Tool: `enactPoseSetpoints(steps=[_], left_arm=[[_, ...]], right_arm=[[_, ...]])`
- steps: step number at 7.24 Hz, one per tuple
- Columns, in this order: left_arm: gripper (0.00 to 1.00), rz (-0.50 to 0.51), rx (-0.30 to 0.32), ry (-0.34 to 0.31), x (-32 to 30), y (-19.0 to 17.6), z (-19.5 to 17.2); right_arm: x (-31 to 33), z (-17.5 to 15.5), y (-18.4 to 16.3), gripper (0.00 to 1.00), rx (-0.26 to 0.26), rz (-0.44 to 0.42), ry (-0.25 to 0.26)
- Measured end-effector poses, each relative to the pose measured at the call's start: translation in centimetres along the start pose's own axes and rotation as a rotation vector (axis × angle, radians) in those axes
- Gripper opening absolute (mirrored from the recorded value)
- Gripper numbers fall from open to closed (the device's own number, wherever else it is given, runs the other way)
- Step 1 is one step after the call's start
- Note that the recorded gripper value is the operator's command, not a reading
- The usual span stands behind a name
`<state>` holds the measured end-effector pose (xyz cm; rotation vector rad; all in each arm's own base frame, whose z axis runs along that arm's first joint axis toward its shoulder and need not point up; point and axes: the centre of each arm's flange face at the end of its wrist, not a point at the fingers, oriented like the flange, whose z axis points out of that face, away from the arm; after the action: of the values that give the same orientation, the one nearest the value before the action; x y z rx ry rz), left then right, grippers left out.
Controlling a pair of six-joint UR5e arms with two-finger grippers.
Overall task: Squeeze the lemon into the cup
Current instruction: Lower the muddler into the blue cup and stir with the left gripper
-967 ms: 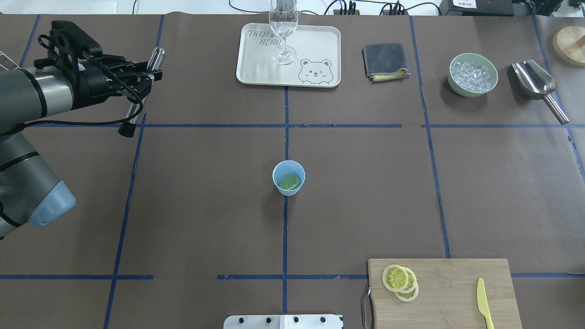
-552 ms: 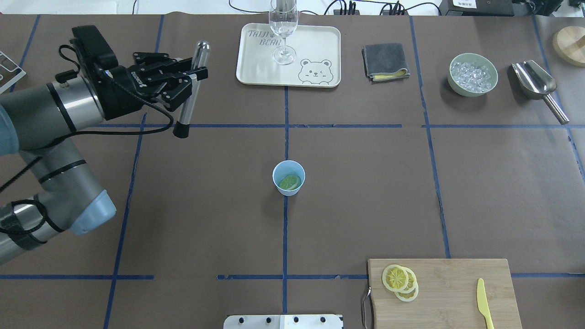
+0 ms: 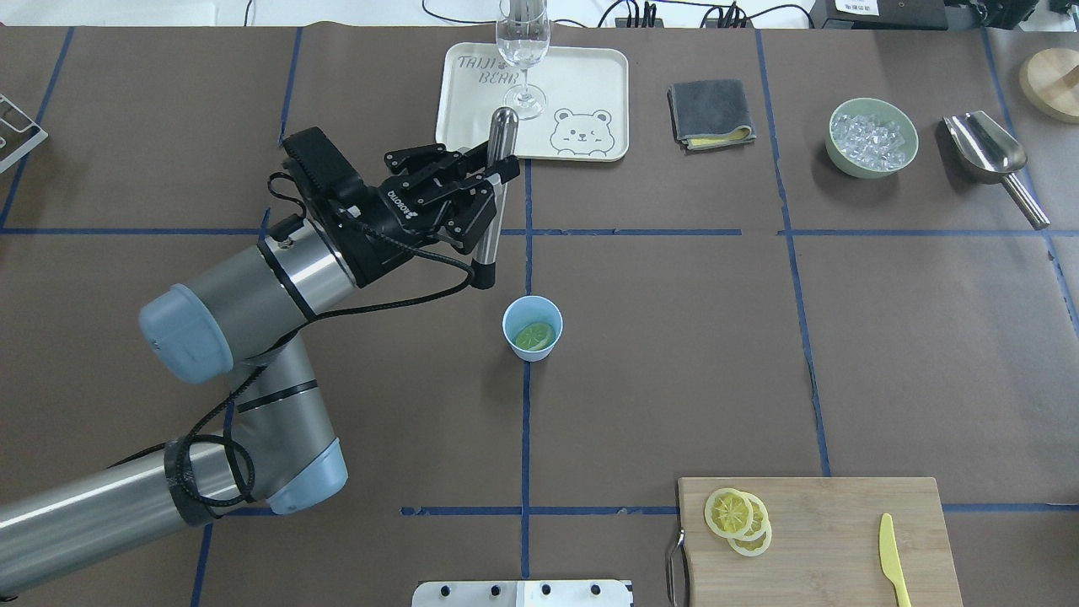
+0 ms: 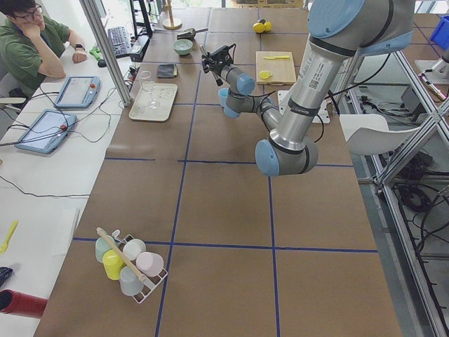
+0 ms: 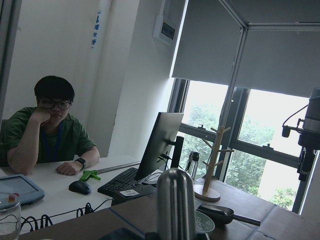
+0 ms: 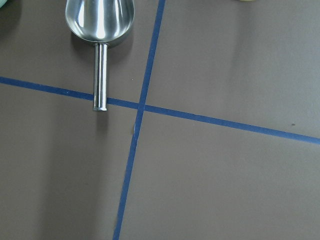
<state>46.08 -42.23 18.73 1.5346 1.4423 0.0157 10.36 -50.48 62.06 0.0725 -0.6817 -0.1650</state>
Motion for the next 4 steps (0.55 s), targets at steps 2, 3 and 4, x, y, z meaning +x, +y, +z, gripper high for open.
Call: enactPoseSetpoints(steps=[2, 3, 4], left_arm=[[0.00, 0.035, -0.017, -0.030, 0.9, 2.4, 1.9], [0.00, 0.039, -0.028, -0.042, 1.5, 3.7, 2.3], [0.00, 0.039, -0.039, -0.062, 2.1, 5.2, 2.5]], right_arm=[[0.1, -0.1, 0.0, 1.00, 0.003, 0.002, 0.001], [0.1, -0.2, 0.0, 1.00, 0.004, 0.003, 0.001], [0.2, -0.2, 0.0, 1.00, 0.004, 0.004, 0.001]])
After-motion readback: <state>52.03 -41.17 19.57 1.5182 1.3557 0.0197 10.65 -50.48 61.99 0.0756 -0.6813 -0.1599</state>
